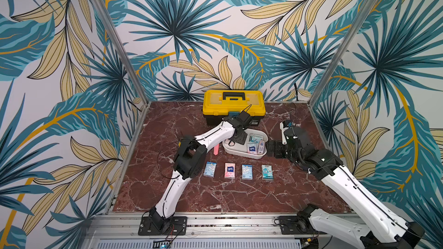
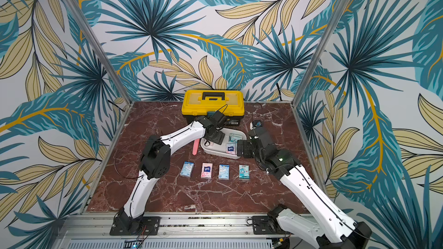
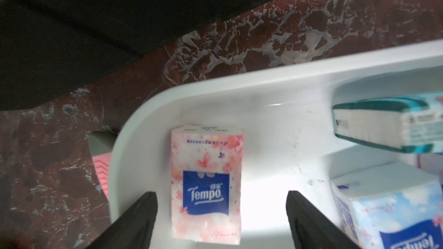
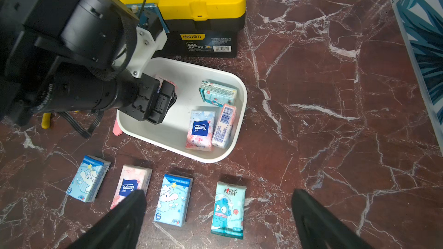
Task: Take the pocket tissues out of the storage box
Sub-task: Pick up the pocket tissues from the storage box.
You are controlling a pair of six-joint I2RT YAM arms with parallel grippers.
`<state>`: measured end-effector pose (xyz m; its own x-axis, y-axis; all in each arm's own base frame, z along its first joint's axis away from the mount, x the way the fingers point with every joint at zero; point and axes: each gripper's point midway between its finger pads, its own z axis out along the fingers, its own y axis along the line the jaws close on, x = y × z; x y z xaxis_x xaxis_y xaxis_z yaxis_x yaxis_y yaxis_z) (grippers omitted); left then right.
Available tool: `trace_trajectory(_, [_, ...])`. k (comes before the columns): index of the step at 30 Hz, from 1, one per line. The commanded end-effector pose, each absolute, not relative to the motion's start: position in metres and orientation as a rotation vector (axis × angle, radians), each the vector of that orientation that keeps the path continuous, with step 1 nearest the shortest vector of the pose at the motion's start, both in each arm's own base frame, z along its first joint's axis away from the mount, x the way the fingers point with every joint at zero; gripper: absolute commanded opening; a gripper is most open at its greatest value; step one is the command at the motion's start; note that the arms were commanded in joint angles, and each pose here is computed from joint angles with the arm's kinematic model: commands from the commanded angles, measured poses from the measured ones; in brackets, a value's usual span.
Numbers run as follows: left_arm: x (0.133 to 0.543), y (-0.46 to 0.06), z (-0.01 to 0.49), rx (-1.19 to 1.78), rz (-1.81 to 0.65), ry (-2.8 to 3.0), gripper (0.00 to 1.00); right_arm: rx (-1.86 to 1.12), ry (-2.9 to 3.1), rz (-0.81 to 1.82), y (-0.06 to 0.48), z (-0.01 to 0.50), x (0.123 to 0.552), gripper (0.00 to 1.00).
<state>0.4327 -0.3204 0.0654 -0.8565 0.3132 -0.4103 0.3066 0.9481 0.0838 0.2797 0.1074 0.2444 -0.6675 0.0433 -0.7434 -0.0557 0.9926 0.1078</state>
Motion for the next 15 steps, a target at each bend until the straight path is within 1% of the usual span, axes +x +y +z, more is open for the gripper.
trace_trajectory(1, [0.443,-0.324,0.073,0.445,0.021,2.639,0.89,-0.015,2.289,0.122,0.103,0.241,0.280,0.99])
trace_trajectory(6, [0.434,-0.334,0.060,0.472,-0.072,2.694,0.82,-0.022,2.295,0.120,0.106,0.238,0.283,0.99])
trace_trajectory(10, [0.426,-0.347,0.062,0.507,-0.186,2.717,0.77,-0.027,2.299,0.128,0.109,0.237,0.286,0.99])
trace_trajectory(12, [0.421,-0.353,0.065,0.520,-0.246,2.721,0.76,-0.031,2.302,0.135,0.111,0.236,0.288,0.99])
trace_trajectory(15, [0.421,-0.352,0.073,0.503,-0.266,2.690,0.76,-0.038,2.307,0.142,0.114,0.234,0.290,0.99])
